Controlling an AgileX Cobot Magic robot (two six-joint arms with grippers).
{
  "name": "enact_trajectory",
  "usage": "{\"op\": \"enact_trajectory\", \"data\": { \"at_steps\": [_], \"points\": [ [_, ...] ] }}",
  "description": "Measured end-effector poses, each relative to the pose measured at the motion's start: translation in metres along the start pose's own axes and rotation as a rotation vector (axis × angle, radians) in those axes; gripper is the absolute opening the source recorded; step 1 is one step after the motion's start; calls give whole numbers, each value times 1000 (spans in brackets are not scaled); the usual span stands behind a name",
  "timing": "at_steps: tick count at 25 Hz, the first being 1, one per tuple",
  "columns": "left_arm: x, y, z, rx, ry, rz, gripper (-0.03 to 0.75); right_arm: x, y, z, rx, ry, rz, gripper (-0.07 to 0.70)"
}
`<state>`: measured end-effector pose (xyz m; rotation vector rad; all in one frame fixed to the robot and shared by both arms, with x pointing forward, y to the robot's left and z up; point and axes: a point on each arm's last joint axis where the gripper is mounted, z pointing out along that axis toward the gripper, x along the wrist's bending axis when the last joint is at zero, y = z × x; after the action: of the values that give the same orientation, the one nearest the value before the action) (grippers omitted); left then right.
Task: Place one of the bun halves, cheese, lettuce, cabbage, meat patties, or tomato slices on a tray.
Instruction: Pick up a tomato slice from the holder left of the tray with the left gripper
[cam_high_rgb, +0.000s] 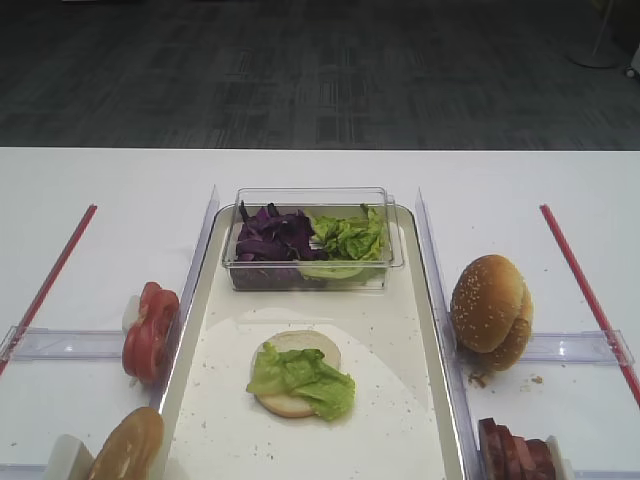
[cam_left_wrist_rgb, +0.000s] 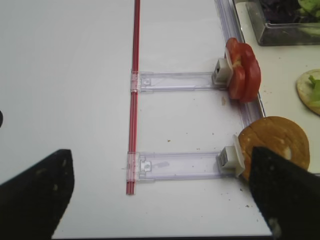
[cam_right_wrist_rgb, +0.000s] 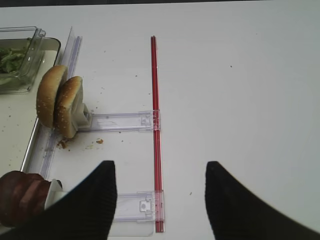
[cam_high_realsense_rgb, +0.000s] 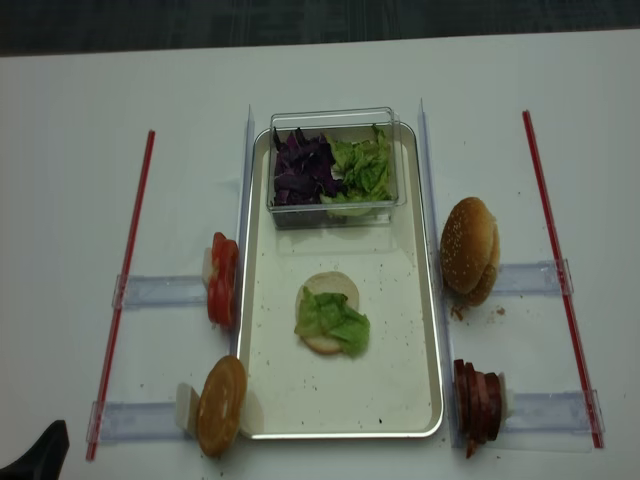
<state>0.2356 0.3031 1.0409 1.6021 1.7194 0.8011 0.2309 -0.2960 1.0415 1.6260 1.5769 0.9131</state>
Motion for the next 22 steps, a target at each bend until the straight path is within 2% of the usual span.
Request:
{"op": "enact_trajectory", "data": {
  "at_steps": [22],
  "points": [
    [0,0,0,8,1,0,653,0,0,0,0,0,0,427]
  ]
}}
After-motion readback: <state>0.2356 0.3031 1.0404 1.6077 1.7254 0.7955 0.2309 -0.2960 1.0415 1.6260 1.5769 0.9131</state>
